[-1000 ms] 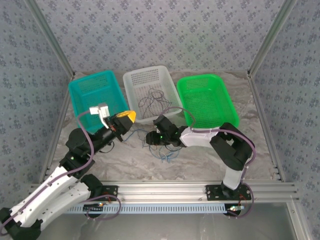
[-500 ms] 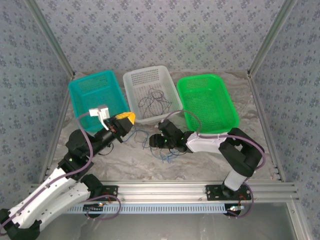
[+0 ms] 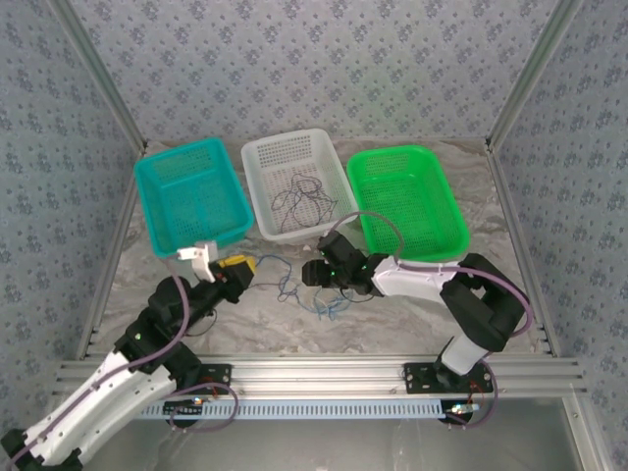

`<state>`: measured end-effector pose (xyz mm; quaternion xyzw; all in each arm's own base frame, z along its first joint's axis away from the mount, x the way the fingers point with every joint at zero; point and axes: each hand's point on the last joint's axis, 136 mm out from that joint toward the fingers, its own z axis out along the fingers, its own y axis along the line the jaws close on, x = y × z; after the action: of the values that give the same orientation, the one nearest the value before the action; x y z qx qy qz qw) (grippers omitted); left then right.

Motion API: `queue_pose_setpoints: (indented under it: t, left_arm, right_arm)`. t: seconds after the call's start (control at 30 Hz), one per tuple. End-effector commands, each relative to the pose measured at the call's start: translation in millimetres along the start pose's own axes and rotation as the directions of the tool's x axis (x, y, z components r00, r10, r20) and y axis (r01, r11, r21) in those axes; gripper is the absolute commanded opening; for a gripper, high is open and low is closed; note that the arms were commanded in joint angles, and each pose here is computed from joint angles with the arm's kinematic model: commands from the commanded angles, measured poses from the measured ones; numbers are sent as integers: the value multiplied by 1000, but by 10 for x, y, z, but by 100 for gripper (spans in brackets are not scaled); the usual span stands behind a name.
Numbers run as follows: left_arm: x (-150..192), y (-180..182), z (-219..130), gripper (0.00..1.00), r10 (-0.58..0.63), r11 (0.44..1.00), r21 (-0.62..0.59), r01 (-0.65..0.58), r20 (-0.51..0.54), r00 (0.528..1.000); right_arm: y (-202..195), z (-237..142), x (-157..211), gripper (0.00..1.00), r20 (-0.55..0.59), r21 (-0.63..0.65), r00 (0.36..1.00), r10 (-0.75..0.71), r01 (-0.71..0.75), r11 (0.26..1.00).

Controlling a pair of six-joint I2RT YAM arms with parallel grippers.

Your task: Untangle the cables

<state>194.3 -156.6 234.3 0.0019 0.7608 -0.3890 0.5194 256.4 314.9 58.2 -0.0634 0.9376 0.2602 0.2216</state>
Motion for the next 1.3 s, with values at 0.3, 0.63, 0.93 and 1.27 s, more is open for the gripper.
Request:
queue_pose_setpoints:
  t: [0.3, 0.63, 0.93, 1.27]
  left_arm:
    - [220, 550, -163, 53, -39, 979, -198, 44, 29, 999]
    - [281, 560, -169, 52, -41, 983, -177, 45, 26, 999]
    - [311, 582, -202, 52, -40, 985, -167, 45, 33, 999]
    - [311, 568, -195, 52, -35, 987, -156, 40, 36, 999]
  right_arm:
    - [308, 281, -105, 58, -5, 9, 999, -51, 51, 999]
    - [293, 550, -47, 52, -7, 52, 999, -36, 36, 998]
    - [330, 648, -94, 49, 63, 30, 998, 9, -11, 999]
    - [364, 771, -69, 29, 42, 19, 999, 21, -22, 1000]
